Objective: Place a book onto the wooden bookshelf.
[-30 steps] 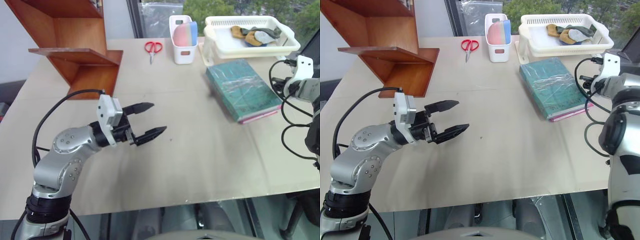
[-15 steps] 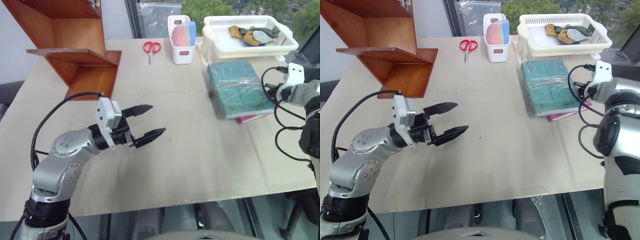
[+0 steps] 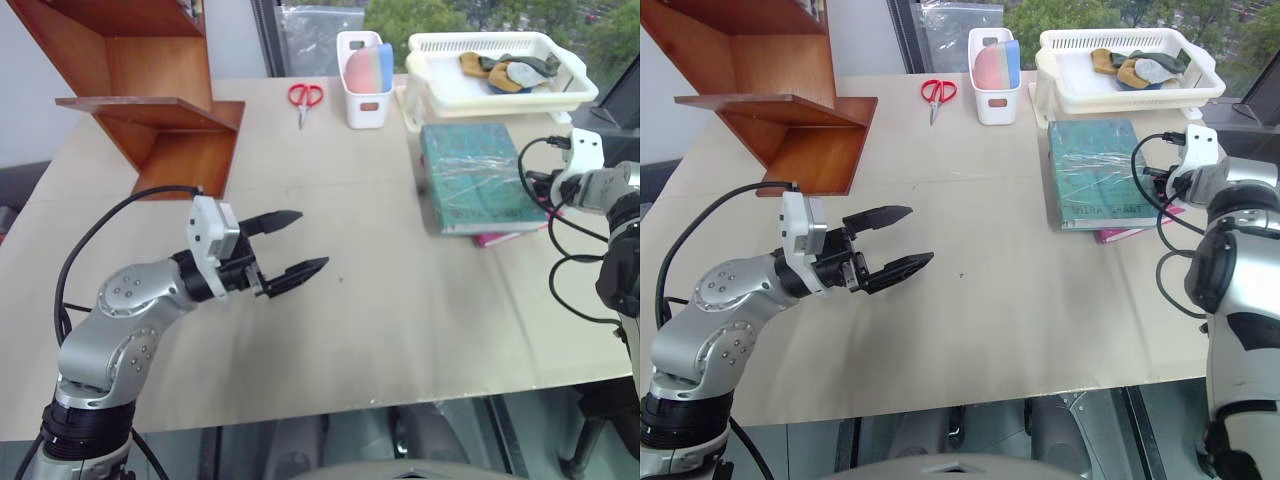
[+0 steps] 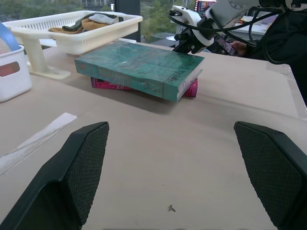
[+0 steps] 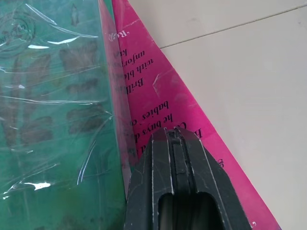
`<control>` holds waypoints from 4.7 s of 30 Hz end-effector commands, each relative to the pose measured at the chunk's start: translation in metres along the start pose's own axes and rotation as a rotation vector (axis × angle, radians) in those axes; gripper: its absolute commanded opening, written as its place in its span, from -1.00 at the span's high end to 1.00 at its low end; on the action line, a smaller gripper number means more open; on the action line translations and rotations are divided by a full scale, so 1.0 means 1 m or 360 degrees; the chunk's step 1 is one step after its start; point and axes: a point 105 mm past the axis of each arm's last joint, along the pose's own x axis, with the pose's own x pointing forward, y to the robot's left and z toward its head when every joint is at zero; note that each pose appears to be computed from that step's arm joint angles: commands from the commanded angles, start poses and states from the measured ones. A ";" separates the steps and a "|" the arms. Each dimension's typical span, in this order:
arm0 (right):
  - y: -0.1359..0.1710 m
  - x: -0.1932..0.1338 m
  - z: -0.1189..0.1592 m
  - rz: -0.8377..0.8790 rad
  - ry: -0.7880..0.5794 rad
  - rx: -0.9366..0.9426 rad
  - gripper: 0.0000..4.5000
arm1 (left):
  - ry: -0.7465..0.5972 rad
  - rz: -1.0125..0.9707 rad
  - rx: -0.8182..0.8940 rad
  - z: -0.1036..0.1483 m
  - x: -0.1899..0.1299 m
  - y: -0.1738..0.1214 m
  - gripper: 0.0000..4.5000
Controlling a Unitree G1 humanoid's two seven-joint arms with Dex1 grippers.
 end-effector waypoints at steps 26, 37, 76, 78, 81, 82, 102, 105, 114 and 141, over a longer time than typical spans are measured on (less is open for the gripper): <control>0.055 -0.002 -0.026 0.0659 0.0251 -0.1150 0.97 | -0.0047 -0.0047 0.0063 0.009 0.008 -0.003 -1.00; 0.036 -0.016 -0.017 0.0686 0.0205 -0.1242 0.97 | -0.0053 -0.0048 0.0061 0.008 0.010 -0.003 -1.00; 0.073 0.021 -0.030 0.0513 0.0020 -0.0745 0.97 | -0.0069 -0.0088 0.0029 0.005 0.018 -0.009 -1.00; 0.067 0.019 -0.034 0.0548 0.0044 -0.0770 0.97 | -0.0065 -0.0087 0.0026 0.004 0.018 -0.009 -1.00; 0.060 0.016 -0.039 0.0575 0.0074 -0.0804 0.97 | -0.0063 -0.0090 0.0024 0.004 0.018 -0.010 -1.00; 0.059 0.015 -0.041 0.0600 0.0083 -0.0811 0.97 | -0.0064 -0.0093 0.0023 0.003 0.018 -0.009 -1.00; -0.046 -0.043 0.043 -0.0116 -0.0308 -0.0283 0.97 | -0.0083 -0.0168 0.0005 -0.005 0.024 -0.004 -1.00; -0.051 -0.040 0.040 -0.0088 -0.0284 -0.0092 0.97 | -0.0081 -0.0176 0.0005 -0.007 0.024 -0.002 -1.00; -0.043 -0.024 0.022 0.0018 -0.0255 0.0219 0.97 | -0.0065 -0.0142 -0.0001 -0.012 0.015 -0.003 -1.00; -0.047 -0.012 -0.004 -0.0061 -0.0136 0.0064 0.97 | -0.0061 -0.0117 0.0007 0.004 0.023 -0.006 -1.00</control>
